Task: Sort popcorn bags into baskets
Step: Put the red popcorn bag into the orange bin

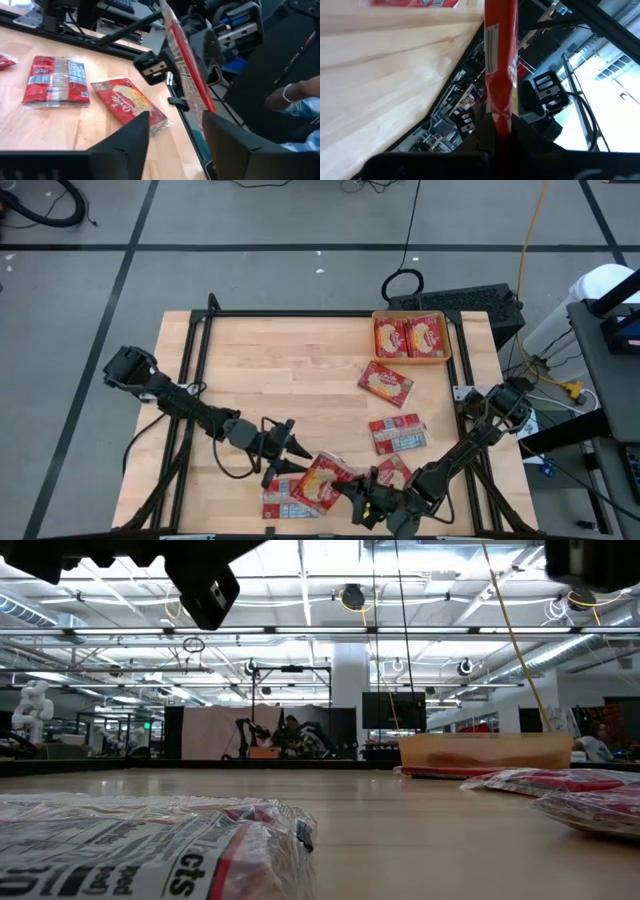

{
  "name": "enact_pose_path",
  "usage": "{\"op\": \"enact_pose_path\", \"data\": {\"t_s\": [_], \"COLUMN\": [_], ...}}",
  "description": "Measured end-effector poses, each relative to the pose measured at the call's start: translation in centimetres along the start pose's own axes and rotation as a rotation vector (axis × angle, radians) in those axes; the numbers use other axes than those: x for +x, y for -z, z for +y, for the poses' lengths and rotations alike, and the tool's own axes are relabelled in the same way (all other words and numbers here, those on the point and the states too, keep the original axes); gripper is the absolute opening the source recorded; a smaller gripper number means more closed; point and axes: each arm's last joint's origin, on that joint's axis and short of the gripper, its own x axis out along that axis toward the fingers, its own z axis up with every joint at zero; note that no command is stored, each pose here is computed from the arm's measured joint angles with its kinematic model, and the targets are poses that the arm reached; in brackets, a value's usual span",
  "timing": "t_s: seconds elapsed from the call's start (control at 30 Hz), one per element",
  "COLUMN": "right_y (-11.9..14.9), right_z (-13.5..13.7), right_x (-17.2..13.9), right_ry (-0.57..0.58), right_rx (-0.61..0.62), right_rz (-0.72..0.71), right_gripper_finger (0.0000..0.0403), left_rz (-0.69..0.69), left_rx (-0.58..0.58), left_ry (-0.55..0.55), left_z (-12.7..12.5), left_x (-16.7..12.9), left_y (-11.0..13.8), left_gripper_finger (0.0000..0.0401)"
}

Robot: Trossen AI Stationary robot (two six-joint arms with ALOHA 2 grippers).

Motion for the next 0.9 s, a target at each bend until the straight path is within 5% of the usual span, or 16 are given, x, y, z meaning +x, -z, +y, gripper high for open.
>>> {"op": "enact_pose_path", "data": {"t_s": [0.27,0.43,0.63,0.9], "right_y": [-0.2,0.6,1.8,2.1], "right_z": [0.0,0.3,0.9,1.3], "right_x": [-0.3,0.9,2.8,3.4], "right_ry": [-0.001,-0.020,-0.042,-0.057], "right_rx": [0.062,0.078,0.102,0.284], "right_rz": [-0.001,0.024,0.012,0.009], "right_gripper_finger": [0.0012,0.0012,0.0012,0.0031], "left_rz": [0.002,0.010,0.014,0.088], "left_rx": [-0.055,-0.098,-0.090,-0.080], "left_ry": [0.022,0.041,0.022,-0.060], "left_z": [0.2,0.0,0.1,1.1], "left_x": [0.0,0.0,0.0,0.0], "left_y": [-0.2,-0.1,0.0,0.6], "left_gripper_finger": [0.0276,0.0283,0.0212,0.0029]}}
